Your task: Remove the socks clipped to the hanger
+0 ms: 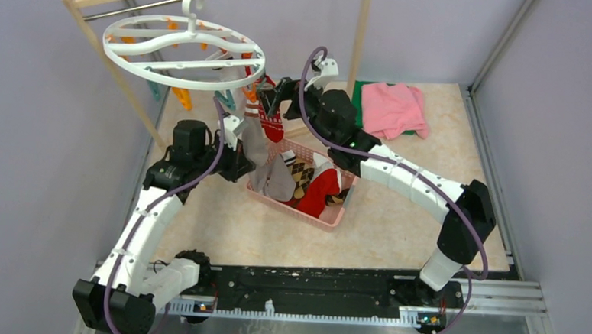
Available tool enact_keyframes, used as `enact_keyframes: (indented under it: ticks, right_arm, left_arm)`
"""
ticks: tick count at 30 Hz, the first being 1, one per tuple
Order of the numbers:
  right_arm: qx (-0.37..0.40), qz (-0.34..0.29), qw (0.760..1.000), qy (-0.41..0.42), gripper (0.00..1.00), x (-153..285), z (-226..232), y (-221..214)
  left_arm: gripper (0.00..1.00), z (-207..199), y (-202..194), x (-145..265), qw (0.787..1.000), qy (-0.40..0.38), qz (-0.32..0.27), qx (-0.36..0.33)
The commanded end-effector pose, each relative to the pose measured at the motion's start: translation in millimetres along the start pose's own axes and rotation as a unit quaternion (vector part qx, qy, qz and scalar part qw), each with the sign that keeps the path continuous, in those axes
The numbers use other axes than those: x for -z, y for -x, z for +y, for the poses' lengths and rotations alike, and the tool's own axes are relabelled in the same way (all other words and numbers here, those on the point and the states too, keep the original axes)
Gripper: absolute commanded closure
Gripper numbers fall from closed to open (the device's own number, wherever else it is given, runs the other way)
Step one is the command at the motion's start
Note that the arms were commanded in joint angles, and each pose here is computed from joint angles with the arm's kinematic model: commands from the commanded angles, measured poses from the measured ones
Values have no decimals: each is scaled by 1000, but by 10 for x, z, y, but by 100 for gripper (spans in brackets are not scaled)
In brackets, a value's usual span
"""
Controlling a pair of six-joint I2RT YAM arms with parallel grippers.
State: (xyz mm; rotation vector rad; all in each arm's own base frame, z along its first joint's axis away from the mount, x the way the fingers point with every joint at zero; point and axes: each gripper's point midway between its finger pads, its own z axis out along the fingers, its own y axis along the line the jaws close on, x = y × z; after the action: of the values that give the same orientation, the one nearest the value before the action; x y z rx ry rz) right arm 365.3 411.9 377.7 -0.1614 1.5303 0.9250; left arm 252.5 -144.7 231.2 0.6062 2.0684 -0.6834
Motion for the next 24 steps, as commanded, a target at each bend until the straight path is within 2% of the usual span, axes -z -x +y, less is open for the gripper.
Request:
enact_keyframes:
  ticks: [1,12,24]
  right_arm:
    - [-20,-53,998,15,2,-27,228,389]
    - [-24,-49,998,22,3,-170,326,405]
    - [-37,-54,998,16,23,-311,407,441]
  left_arm:
    - [100,69,71,-57,1000,10,-18,4]
    - [100,88,88,-128,1000,4,-24,7]
    - [100,132,110,-171,999,11,-30,11]
